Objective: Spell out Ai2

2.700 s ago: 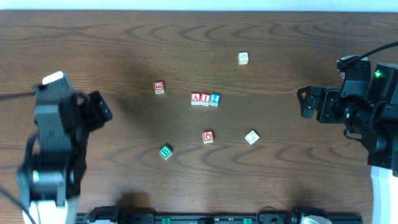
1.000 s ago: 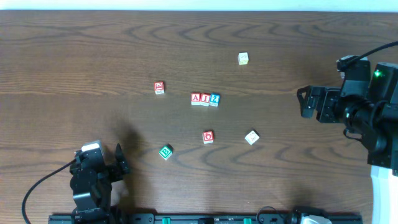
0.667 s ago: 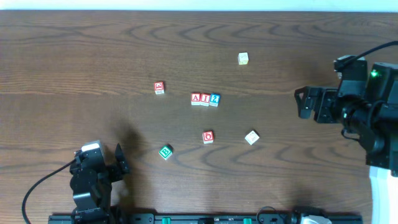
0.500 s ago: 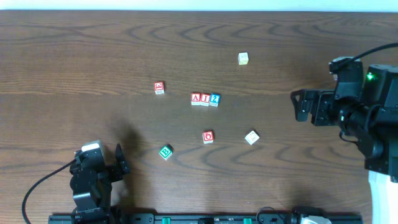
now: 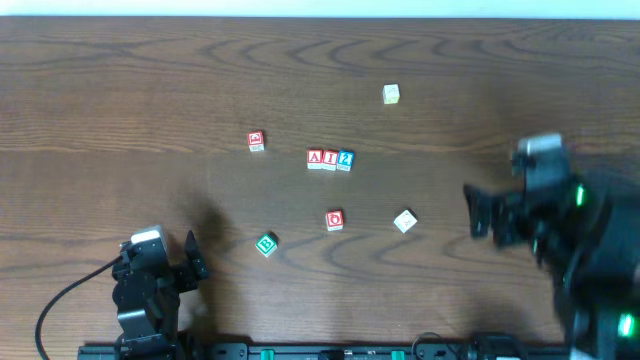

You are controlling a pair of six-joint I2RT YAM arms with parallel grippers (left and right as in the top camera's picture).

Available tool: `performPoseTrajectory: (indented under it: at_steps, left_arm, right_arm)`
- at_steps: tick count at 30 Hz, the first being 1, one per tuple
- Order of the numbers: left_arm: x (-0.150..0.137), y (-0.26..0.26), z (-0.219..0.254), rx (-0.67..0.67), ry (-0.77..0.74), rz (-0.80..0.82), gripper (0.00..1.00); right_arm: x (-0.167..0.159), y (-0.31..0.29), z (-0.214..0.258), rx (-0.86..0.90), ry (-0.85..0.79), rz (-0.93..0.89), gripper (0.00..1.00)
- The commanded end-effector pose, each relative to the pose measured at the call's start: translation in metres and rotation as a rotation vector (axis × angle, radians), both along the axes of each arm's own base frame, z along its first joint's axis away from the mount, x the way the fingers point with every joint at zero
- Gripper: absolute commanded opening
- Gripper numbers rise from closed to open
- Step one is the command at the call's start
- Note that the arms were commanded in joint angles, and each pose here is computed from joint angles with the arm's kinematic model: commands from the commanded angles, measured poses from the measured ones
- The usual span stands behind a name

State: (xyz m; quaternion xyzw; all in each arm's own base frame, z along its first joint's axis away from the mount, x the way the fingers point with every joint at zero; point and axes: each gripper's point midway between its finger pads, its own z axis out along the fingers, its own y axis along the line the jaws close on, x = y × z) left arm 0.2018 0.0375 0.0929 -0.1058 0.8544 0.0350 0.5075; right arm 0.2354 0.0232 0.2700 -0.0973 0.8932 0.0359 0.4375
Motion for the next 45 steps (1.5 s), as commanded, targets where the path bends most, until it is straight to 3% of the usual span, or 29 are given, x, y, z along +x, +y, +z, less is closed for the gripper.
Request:
performPoseTrajectory:
  at_steps: [1, 8, 23, 45]
  left_arm:
    - [0.001, -0.001, -0.002, 0.001, -0.002, -0.010, 0.95]
    - [0.001, -0.001, -0.002, 0.001, -0.002, -0.010, 0.95]
    - [0.001, -0.001, -0.002, 0.001, -0.002, -0.010, 0.95]
    - [0.001, -0.001, -0.002, 0.001, -0.002, -0.010, 0.95]
  right_arm:
    - [-0.026, -0.002, -0.030, -0.041, -0.023, 0.005, 0.99]
    - [-0.060, -0.004, -0.091, -0.050, -0.069, -0.007, 0.99]
    - [-0.070, -0.002, -0.182, -0.040, -0.002, -0.001, 0.99]
    - [-0.055, -0.003, -0.201, -0.042, -0.023, -0.001, 0.99]
